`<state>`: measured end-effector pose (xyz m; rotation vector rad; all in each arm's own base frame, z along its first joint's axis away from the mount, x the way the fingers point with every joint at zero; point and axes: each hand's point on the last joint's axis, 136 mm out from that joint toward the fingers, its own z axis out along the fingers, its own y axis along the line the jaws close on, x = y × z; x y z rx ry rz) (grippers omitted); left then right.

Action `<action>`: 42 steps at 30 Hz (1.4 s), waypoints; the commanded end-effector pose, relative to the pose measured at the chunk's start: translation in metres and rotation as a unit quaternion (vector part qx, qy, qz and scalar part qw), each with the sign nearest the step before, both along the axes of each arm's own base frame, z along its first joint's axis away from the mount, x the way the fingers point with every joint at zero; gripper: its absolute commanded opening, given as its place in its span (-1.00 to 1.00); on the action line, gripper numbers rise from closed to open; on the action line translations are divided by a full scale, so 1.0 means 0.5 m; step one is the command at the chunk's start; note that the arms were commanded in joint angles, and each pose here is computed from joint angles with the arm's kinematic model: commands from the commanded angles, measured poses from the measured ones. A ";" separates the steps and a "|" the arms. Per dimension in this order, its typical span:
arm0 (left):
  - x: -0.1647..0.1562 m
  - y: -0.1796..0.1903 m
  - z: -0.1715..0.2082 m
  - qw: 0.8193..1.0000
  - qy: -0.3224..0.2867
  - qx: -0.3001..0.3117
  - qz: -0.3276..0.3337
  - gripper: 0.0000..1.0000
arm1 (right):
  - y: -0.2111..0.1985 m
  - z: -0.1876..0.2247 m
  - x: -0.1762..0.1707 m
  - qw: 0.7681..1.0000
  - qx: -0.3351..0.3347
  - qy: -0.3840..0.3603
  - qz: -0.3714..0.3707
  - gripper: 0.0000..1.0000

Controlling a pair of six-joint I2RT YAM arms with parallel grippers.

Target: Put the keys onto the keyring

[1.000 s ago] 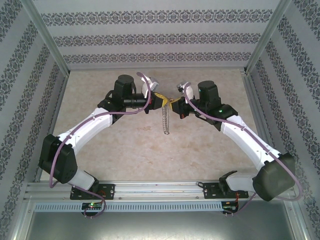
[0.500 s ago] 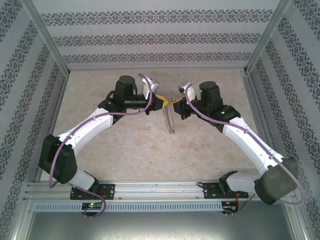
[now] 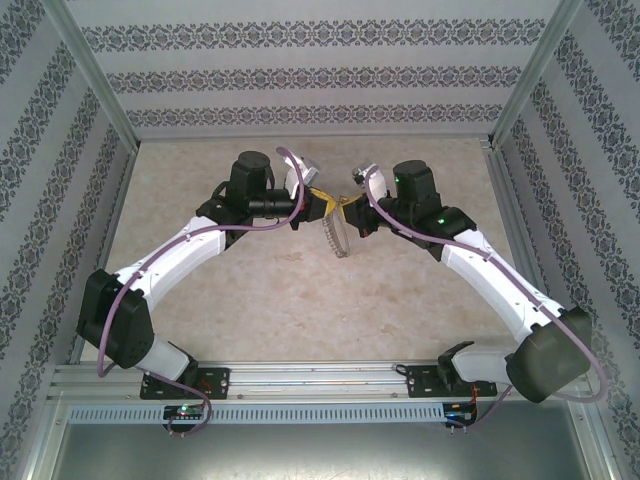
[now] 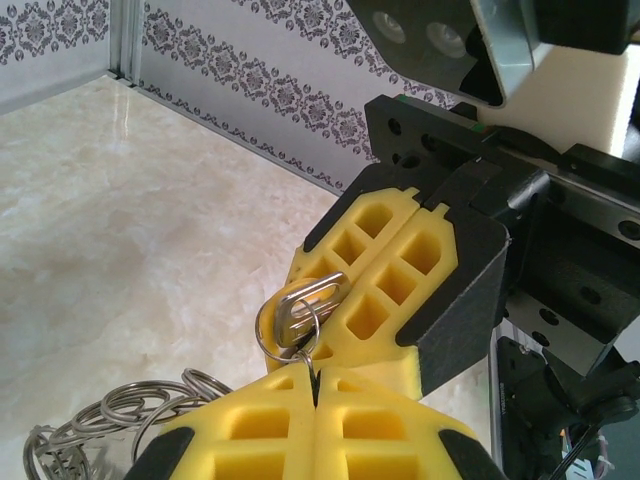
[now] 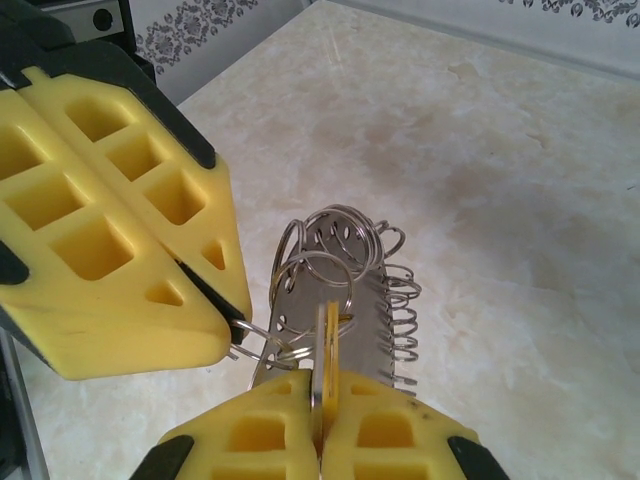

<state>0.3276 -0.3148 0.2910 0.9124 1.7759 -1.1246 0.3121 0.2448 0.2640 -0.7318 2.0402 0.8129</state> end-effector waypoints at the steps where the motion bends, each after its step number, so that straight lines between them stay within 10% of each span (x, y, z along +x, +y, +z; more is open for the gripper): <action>1: -0.023 -0.009 0.044 0.999 -0.023 -0.015 -0.021 -1.00 | -0.003 0.049 0.010 0.999 0.010 -0.043 -0.002 -1.00; 42: -0.017 -0.007 0.036 1.000 -0.027 -0.007 -0.015 -1.00 | -0.058 0.021 0.024 0.994 -0.095 -0.025 -0.048 -1.00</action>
